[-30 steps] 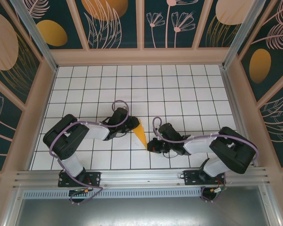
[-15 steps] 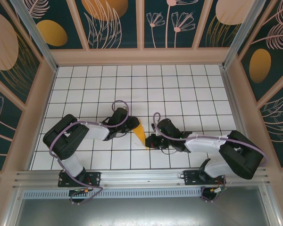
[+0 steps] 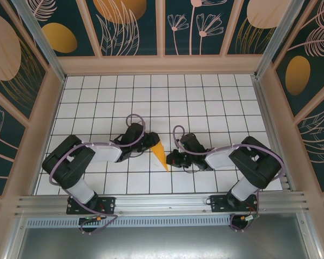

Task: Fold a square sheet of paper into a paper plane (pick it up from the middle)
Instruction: Fold the wing for the fifth time at the center of the table.

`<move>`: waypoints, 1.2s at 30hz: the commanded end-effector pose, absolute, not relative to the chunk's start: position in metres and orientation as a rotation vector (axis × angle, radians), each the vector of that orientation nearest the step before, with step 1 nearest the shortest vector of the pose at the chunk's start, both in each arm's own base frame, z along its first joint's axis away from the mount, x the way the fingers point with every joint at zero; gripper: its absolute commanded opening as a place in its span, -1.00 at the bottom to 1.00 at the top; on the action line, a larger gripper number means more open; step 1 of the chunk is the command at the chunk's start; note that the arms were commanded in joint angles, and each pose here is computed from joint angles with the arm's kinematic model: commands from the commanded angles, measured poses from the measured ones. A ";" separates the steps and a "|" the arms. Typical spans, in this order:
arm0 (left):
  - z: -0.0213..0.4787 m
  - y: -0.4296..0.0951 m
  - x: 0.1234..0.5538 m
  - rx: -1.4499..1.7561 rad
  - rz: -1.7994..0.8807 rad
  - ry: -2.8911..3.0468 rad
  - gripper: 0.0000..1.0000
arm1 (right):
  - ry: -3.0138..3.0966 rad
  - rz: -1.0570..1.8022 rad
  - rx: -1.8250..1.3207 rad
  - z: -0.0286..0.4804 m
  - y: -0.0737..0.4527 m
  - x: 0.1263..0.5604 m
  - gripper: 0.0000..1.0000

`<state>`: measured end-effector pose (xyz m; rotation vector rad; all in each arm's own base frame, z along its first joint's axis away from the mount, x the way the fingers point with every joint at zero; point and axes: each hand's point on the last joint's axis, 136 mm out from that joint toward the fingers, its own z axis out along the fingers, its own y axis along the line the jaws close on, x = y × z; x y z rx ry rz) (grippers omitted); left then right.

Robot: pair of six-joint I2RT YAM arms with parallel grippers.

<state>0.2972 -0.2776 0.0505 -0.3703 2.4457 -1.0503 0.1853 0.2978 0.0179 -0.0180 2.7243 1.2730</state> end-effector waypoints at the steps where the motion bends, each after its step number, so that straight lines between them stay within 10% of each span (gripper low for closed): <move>1: 0.072 -0.280 0.293 -0.319 -1.105 2.402 -0.11 | 2.753 1.295 0.014 0.010 0.295 0.178 -1.00; 36: 0.006 -0.282 0.278 -0.361 -0.977 2.584 -0.32 | 2.657 1.250 -0.280 0.054 0.339 0.185 -1.00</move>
